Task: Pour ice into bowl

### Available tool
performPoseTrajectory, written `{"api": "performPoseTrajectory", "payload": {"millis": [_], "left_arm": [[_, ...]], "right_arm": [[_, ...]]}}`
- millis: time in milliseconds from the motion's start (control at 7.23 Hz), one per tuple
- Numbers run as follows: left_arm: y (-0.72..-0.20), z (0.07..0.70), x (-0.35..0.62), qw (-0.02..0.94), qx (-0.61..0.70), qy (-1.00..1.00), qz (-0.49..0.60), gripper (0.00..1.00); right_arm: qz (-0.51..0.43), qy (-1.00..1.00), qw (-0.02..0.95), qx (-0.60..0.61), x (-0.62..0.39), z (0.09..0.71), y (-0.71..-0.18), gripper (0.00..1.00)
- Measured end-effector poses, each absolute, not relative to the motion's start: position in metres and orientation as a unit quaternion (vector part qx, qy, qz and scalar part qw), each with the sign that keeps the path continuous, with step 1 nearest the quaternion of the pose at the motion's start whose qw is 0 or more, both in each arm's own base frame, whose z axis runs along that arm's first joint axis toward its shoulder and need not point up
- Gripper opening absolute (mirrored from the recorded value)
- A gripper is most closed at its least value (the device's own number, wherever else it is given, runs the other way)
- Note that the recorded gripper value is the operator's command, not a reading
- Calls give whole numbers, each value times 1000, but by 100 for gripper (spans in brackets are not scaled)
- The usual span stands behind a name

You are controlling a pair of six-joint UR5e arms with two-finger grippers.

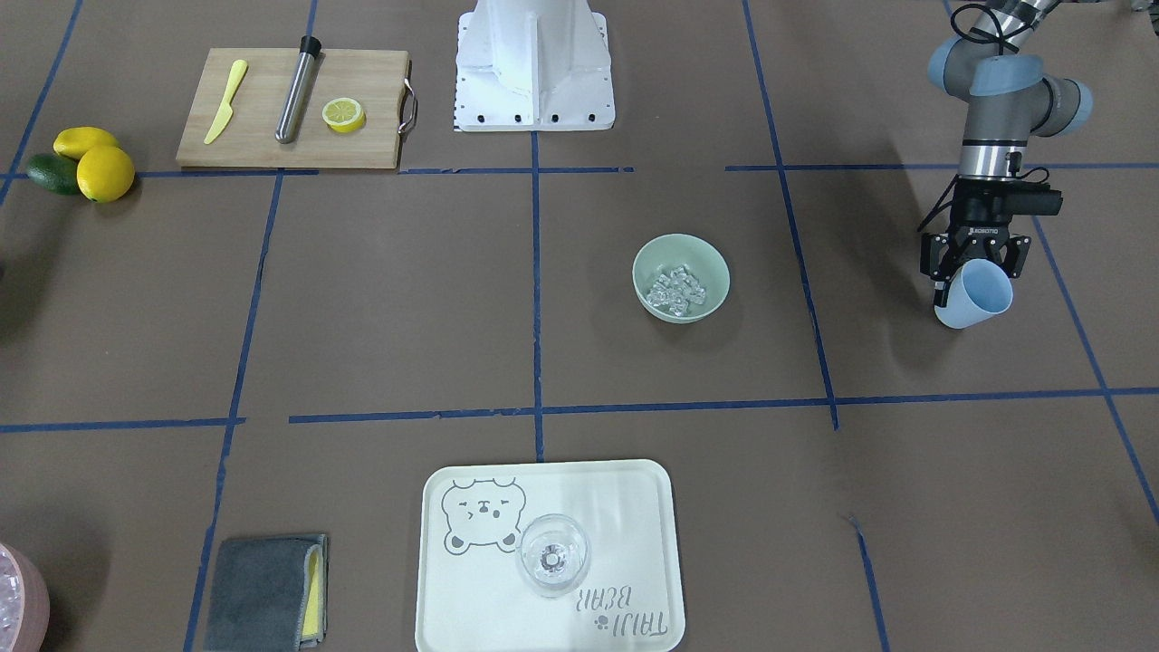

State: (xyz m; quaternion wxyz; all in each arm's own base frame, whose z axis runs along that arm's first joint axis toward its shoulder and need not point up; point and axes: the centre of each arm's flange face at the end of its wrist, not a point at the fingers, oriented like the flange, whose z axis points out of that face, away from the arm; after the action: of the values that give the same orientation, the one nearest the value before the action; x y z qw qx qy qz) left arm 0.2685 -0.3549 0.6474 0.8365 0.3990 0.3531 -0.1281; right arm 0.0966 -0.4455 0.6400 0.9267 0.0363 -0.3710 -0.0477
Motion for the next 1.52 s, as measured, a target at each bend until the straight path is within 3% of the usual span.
{"api": "performPoseTrajectory", "payload": {"millis": [138, 968, 1522], "left_arm": [[-353, 647, 270, 837, 397, 355, -126, 99], [-354, 632, 262, 839, 403, 359, -70, 100], [-403, 604, 170, 836, 433, 338, 0, 100]], "right_arm": [[-48, -371, 927, 37, 97, 639, -445, 100], [-48, -371, 927, 38, 97, 638, -445, 100], [-49, -371, 927, 41, 97, 635, -445, 100]]}}
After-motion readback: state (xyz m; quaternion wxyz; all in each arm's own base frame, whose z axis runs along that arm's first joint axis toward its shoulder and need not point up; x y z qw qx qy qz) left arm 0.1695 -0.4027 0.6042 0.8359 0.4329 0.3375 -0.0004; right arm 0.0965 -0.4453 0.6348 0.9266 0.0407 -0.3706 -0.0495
